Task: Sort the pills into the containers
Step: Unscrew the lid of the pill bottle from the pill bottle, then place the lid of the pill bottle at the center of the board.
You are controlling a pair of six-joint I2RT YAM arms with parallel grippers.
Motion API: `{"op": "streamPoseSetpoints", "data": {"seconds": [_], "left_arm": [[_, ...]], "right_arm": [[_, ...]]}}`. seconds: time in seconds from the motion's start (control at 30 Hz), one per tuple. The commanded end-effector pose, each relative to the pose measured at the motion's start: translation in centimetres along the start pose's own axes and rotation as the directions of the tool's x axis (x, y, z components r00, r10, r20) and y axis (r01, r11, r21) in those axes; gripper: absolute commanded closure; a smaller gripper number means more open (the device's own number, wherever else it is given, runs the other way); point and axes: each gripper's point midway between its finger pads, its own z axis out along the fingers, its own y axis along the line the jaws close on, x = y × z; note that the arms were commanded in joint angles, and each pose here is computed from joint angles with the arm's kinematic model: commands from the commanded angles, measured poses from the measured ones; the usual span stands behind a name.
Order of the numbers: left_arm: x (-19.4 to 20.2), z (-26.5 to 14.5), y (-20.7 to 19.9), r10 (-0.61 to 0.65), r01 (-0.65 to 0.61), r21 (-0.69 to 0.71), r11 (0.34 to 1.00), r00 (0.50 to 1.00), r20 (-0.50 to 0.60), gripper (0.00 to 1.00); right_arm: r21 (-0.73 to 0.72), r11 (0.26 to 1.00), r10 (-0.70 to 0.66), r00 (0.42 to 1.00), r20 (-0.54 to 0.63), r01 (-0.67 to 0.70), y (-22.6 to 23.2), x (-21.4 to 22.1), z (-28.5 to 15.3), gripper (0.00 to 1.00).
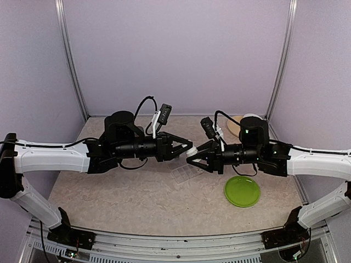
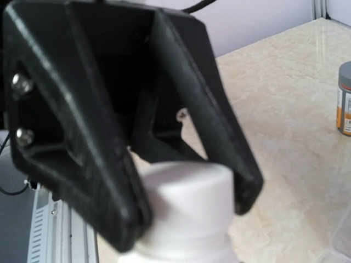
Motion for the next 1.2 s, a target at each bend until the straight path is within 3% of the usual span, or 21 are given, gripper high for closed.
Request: {"op": "streamPoseSetpoints", "data": {"seconds": [0.0,0.23,0.5,0.77,1.17], "left_arm": [[-1.5,-0.6,-0.1,-0.049,0.050,-0.006,0.999,0.997,0.054,0.69],[-2.3,-1.2,1.3,-0.112,0.120,-0.086,0.989,0.989,0.092,0.70],[0.5,-2.9,6.5,-0.096,0.115,-0.339,0.934,0.993,0.073,0.70],[6.2,-6.2,12.4,-0.127,0.134,-0.530,0.838,0.991,0.049,0.70],[13.7,-10.9,21.9,-0.176,0.110,-0.774,0.624,0.984,-0.002,0.71]], "right_arm": [[0.018,0.999,-0.038,0.999,0.013,0.038,-0.4,0.3,-0.6,0.95],[0.029,0.996,-0.086,0.996,0.035,0.085,-0.6,0.5,-0.9,0.95],[0.098,0.987,-0.130,0.991,0.036,0.126,-1.6,1.2,-1.5,0.95],[0.129,0.982,-0.147,0.988,0.043,0.140,-1.7,1.1,-2.2,0.95],[0.124,0.983,-0.143,0.988,0.050,0.136,-1.4,0.6,-2.6,0.95]]}}
